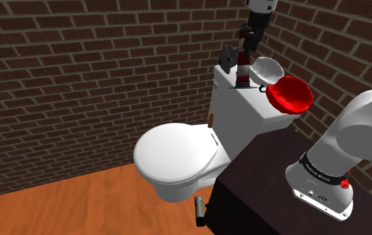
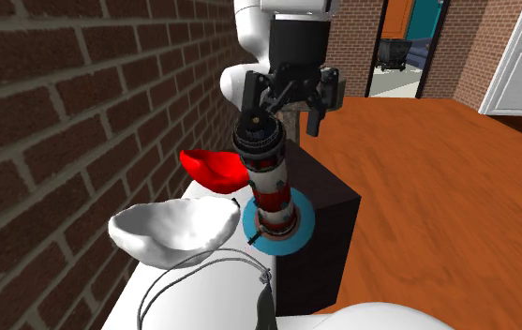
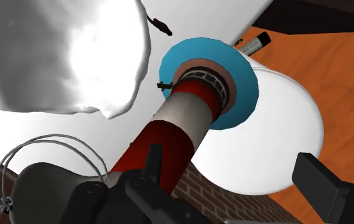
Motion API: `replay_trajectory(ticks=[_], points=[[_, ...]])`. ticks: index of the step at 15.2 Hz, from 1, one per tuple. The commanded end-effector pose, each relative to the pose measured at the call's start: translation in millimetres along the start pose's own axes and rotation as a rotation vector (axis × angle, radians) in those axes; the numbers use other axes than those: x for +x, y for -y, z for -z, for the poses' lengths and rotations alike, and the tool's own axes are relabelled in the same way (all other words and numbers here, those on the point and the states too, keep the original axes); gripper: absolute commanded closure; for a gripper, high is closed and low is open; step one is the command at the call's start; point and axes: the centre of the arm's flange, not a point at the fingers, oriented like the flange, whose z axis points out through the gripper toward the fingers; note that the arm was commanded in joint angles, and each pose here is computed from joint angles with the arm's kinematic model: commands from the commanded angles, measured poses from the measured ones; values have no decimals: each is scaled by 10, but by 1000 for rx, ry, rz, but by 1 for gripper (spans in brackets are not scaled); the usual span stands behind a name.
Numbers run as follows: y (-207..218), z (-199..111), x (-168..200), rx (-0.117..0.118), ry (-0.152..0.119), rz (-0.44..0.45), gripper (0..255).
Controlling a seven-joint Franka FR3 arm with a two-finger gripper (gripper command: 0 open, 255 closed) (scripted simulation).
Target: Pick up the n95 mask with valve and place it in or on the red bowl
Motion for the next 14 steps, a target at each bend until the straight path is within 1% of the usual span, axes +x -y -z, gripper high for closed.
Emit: replay_trajectory(ticks=[1,13,14], points=[[-186,-115,129,11,9,4,0],[-1239,-703,1101,38,-48,26,0],[-1237,-755,1104,38,-48,26,0]])
